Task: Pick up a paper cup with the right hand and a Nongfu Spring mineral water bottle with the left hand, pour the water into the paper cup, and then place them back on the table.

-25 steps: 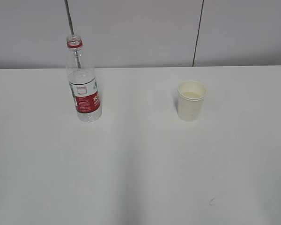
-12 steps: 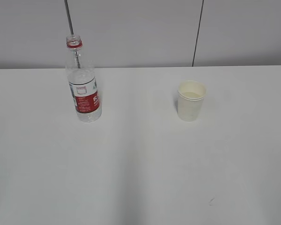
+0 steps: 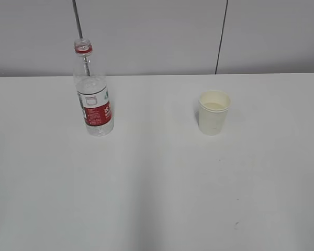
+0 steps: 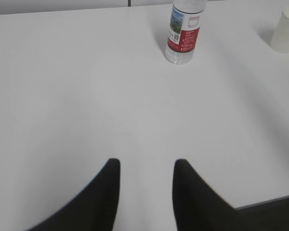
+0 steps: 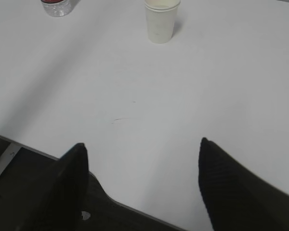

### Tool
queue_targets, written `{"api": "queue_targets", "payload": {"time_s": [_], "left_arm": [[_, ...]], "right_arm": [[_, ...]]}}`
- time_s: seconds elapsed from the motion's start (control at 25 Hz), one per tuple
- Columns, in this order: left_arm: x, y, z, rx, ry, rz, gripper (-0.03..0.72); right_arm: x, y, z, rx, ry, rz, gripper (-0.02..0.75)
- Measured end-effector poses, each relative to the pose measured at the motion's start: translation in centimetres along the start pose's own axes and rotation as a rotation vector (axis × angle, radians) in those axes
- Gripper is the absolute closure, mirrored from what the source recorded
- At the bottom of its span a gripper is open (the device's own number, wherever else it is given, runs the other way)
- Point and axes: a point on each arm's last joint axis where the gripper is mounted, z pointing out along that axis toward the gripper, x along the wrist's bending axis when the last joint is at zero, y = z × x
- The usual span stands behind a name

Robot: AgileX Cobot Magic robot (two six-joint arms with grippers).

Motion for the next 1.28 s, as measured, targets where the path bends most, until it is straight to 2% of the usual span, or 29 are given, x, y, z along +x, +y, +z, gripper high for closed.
{"api": "queue_targets", "payload": {"time_s": [0.24, 0.56, 0.68, 1.0, 1.28], "left_arm": [[-0.02, -0.02, -0.04, 0.000, 0.022, -0.012, 0.449], [-0.34, -0.23, -0.43, -0.003, 0.250, -0.132, 0.449], [-0.42, -0.27, -0.51, -0.004, 0.299, -0.158, 0.449], [-0.43, -0.28, -0.52, -0.004, 0.305, -0.162, 0.449], [-0.43, -0.28, -0.52, -0.004, 0.305, -0.162, 0.449]], "right_arm": [[-0.06, -0.03, 0.00, 0.003, -0.007, -0.003, 0.207], [-0.26, -0.03, 0.09, 0.013, -0.114, 0.025, 0.207], [-0.24, -0.02, 0.11, 0.015, -0.142, 0.041, 0.207], [-0.20, 0.02, 0.18, 0.019, -0.208, 0.076, 0.207], [-0.19, 0.02, 0.19, 0.020, -0.218, 0.082, 0.207]]}}
